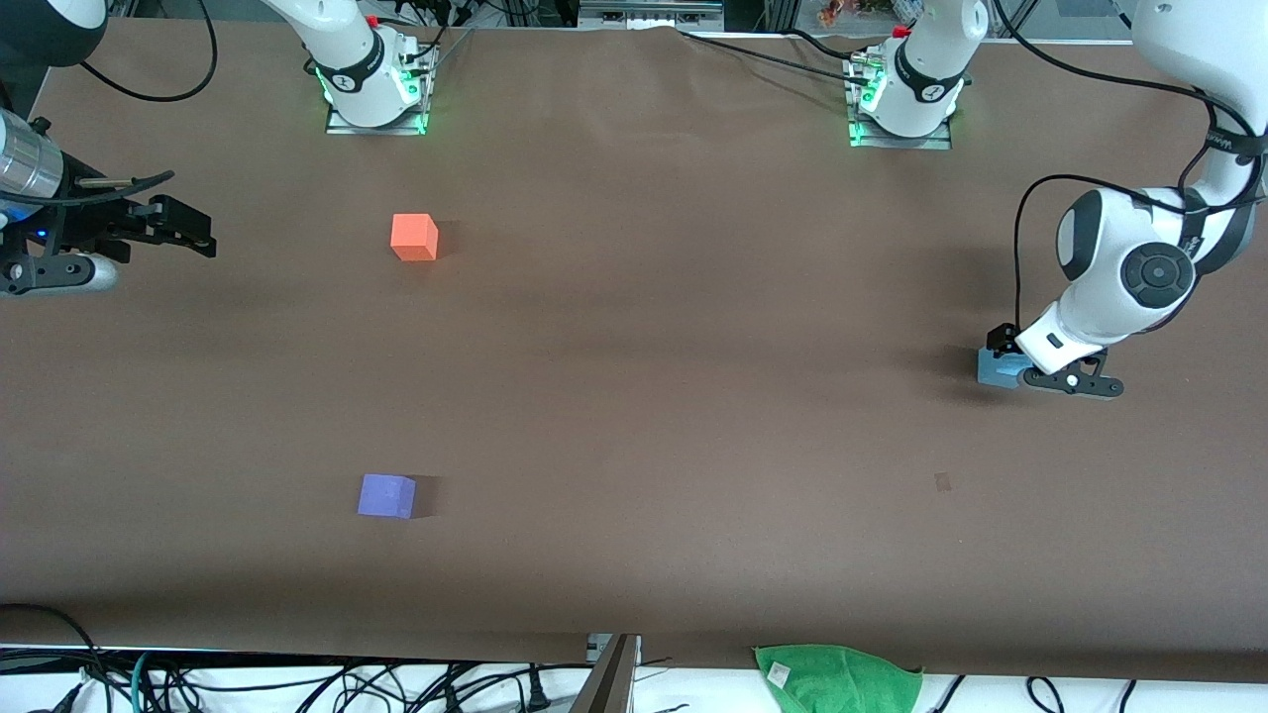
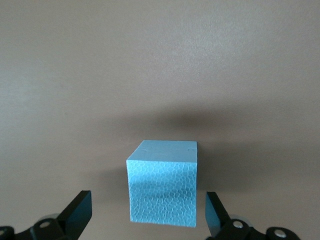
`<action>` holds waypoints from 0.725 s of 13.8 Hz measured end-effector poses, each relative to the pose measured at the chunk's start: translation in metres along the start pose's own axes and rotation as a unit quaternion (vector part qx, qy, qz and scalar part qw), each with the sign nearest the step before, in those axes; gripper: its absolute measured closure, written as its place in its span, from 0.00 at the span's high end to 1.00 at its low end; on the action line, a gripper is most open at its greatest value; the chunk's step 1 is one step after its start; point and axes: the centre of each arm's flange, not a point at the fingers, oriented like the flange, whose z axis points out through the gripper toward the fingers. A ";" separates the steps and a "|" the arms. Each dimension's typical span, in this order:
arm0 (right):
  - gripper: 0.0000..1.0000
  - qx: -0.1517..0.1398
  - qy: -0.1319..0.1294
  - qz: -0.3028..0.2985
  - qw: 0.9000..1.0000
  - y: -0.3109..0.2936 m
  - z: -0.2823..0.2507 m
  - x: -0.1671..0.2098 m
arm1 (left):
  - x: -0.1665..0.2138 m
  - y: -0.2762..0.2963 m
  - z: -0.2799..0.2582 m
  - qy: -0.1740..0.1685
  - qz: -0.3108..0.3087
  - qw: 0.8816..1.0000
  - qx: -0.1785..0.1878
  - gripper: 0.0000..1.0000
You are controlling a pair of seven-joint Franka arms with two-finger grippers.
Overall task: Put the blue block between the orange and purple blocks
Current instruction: 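Lower the left gripper onto the light-blue cube and close on it, then lift the light-blue cube and carry it toward the table middle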
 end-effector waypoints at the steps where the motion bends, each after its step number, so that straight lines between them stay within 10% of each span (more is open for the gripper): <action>1: 1.00 0.000 0.000 0.000 1.000 0.000 0.000 0.000 | 0.000 0.001 0.005 0.001 0.001 1.000 -0.002 1.00; 10: 1.00 0.000 0.000 0.000 1.000 0.000 0.000 0.000 | 0.001 0.005 0.034 0.006 0.002 1.000 -0.011 1.00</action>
